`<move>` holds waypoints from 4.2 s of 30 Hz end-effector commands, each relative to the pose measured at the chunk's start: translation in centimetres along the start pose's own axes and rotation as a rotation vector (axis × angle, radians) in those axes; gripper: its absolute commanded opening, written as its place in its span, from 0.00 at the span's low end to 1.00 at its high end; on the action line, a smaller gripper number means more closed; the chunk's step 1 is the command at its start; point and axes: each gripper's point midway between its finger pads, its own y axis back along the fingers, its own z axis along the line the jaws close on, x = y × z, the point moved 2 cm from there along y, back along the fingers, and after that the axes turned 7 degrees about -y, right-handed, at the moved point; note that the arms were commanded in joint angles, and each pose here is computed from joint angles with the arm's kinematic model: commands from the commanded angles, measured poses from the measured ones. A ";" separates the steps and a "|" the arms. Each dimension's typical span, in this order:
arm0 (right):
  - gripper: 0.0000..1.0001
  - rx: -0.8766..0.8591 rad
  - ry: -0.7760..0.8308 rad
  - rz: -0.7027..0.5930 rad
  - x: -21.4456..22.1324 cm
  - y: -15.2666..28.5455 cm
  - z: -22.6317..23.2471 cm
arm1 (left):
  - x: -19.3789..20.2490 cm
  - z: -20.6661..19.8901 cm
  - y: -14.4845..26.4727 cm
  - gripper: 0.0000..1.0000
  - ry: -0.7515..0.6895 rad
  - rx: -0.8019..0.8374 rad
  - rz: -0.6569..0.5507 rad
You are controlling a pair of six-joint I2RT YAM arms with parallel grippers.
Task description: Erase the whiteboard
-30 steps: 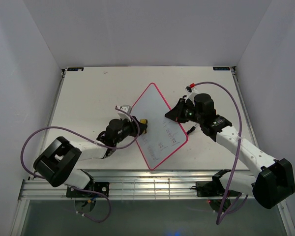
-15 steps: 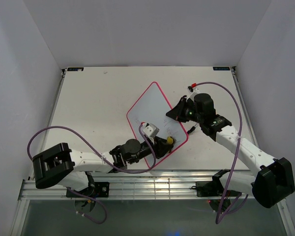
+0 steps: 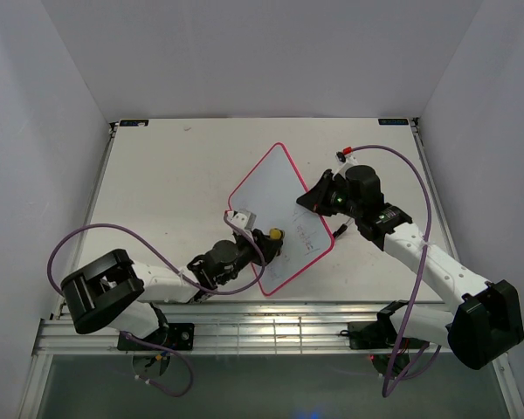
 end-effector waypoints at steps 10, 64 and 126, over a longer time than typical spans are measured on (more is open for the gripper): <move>0.08 -0.248 -0.043 -0.075 -2.2 0.6 6.4 | 4.0 -8.9 2.5 0.01 -0.107 0.229 0.113; 0.08 -0.285 0.076 -0.050 0.0 0.9 9.2 | -2.1 -3.7 -2.1 0.00 0.015 0.207 0.225; 0.08 -0.439 0.043 -0.032 0.7 3.7 12.3 | 0.8 1.3 -2.3 0.00 0.153 -0.179 0.351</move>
